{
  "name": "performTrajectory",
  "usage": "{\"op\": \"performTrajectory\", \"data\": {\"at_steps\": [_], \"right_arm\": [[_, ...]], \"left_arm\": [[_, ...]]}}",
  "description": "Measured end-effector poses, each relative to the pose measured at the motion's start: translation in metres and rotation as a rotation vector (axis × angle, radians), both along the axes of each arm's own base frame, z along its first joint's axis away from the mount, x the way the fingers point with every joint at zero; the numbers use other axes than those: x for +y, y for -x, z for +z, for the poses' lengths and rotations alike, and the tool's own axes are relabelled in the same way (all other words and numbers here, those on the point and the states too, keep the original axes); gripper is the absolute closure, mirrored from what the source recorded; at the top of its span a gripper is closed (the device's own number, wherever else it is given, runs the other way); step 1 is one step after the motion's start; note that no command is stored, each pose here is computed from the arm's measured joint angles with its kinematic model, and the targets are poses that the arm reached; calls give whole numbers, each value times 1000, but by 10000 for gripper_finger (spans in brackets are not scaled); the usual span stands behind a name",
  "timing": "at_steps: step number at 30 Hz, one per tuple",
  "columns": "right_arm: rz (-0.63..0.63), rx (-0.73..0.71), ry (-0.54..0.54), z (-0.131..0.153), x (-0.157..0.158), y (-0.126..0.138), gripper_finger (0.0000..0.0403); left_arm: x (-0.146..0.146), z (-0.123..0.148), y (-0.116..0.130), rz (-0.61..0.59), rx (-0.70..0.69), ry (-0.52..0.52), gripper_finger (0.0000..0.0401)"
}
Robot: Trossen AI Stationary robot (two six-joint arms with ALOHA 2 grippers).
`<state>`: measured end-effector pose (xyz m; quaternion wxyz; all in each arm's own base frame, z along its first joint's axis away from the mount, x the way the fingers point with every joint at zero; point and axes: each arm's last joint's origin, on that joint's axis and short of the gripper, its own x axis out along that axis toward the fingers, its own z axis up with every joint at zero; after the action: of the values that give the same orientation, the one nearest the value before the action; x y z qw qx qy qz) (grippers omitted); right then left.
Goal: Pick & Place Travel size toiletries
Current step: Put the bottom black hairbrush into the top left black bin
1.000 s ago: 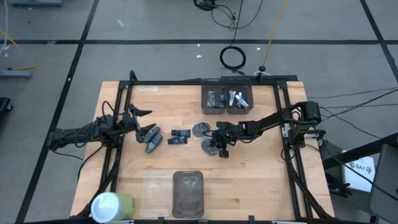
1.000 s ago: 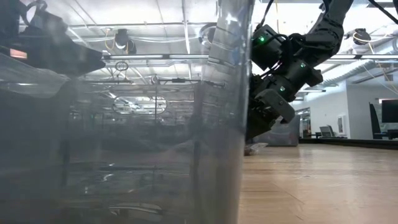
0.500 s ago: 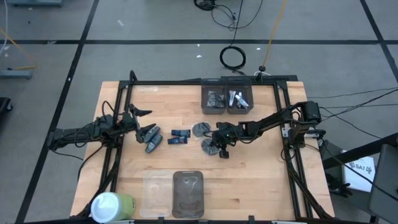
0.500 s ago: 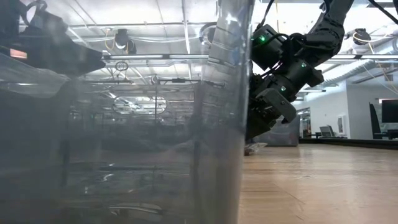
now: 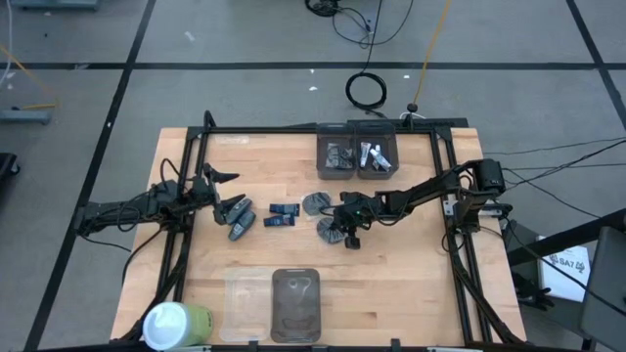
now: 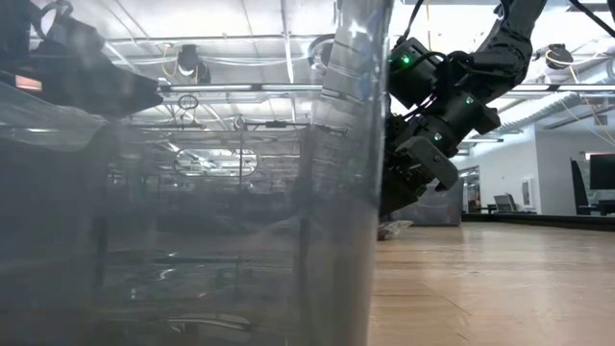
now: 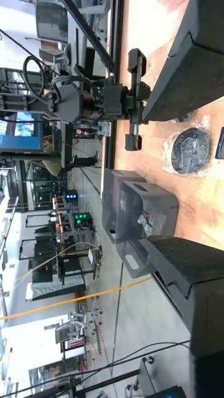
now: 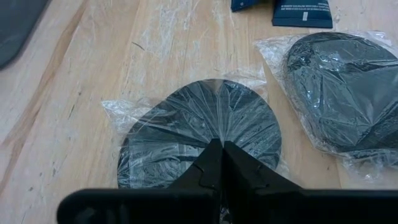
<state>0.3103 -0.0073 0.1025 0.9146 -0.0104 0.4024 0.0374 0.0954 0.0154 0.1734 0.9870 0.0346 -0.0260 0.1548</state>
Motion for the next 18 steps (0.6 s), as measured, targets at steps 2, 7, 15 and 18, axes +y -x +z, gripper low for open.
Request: {"op": "performTrajectory", "data": {"at_steps": [2,7,15,18], "right_arm": [[0,0,0,0,0,0,402],[0,0,0,0,0,0,402],[0,-5,0,2,0,0,403],[0,-6,0,7,0,2,403]], "left_arm": [[0,0,0,0,0,0,91],[0,0,0,0,0,0,91],[0,0,0,0,0,0,91],[0,0,0,0,0,0,91]]}}
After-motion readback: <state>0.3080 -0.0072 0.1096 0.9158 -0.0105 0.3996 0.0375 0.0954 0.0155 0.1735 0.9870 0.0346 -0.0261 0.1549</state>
